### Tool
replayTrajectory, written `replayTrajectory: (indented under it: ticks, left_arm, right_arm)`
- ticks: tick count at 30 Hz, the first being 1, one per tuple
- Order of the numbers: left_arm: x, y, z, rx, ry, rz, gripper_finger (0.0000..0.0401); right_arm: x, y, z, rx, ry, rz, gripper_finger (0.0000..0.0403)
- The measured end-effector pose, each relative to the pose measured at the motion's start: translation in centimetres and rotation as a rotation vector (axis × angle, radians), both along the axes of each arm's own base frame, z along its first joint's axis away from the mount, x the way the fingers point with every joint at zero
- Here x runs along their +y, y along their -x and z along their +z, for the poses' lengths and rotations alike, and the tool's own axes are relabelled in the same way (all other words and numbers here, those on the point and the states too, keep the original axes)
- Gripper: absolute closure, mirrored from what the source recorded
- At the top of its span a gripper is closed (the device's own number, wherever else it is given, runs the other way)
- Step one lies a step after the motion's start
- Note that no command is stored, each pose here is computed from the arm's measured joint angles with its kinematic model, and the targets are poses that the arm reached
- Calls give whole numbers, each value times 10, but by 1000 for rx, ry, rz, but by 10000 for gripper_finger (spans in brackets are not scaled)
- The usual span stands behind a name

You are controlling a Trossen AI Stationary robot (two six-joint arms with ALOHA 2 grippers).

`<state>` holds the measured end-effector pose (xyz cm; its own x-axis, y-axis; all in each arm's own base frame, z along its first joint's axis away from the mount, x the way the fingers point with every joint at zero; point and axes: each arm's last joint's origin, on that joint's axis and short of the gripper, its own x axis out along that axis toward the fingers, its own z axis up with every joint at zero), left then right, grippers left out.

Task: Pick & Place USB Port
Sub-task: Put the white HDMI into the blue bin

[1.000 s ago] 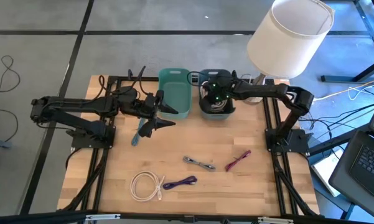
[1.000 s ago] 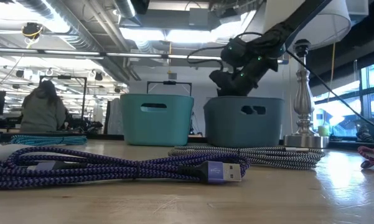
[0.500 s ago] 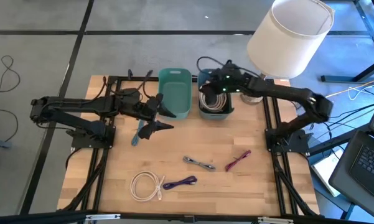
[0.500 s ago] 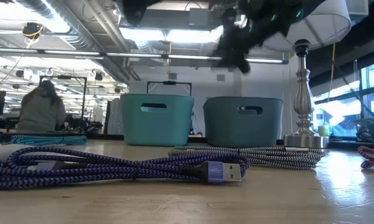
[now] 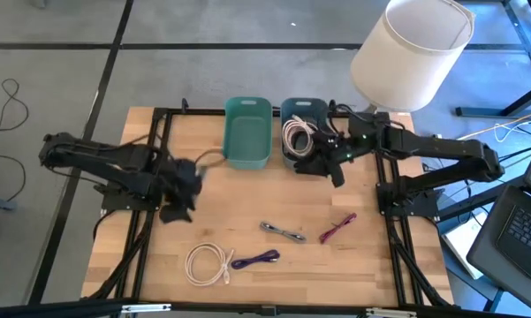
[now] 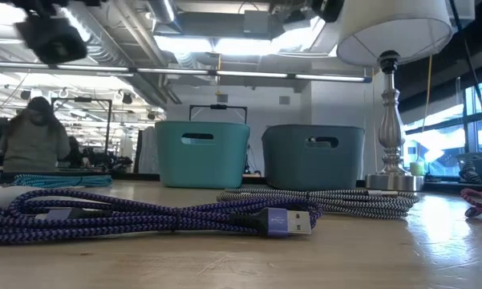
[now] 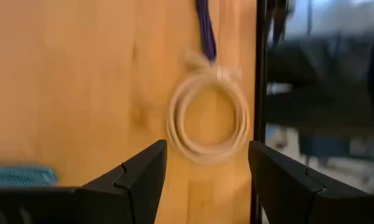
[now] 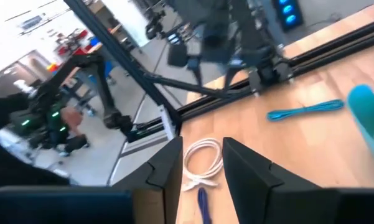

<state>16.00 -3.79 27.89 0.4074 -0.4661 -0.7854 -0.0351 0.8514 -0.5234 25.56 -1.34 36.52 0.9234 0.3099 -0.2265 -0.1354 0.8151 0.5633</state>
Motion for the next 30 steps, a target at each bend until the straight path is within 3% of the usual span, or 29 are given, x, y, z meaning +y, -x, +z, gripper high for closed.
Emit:
replayTrajectory:
  ticks: [4, 12, 22, 30]
  left_arm:
    - [-26, -2, -8, 26, -91, -91, 183]
    - [-62, -21, -43, 148, -302, -145, 183]
    - [-98, -54, -95, 228, -310, -226, 183]
    - [-108, -70, -114, 191, -285, -204, 183]
  right_arm:
    - [11, -2, -1, 4, 27, -36, 290]
    - [20, -3, -2, 6, 53, -83, 291]
    - [22, -3, -2, 7, 41, -89, 291]
    - [22, -3, -2, 12, 23, -93, 291]
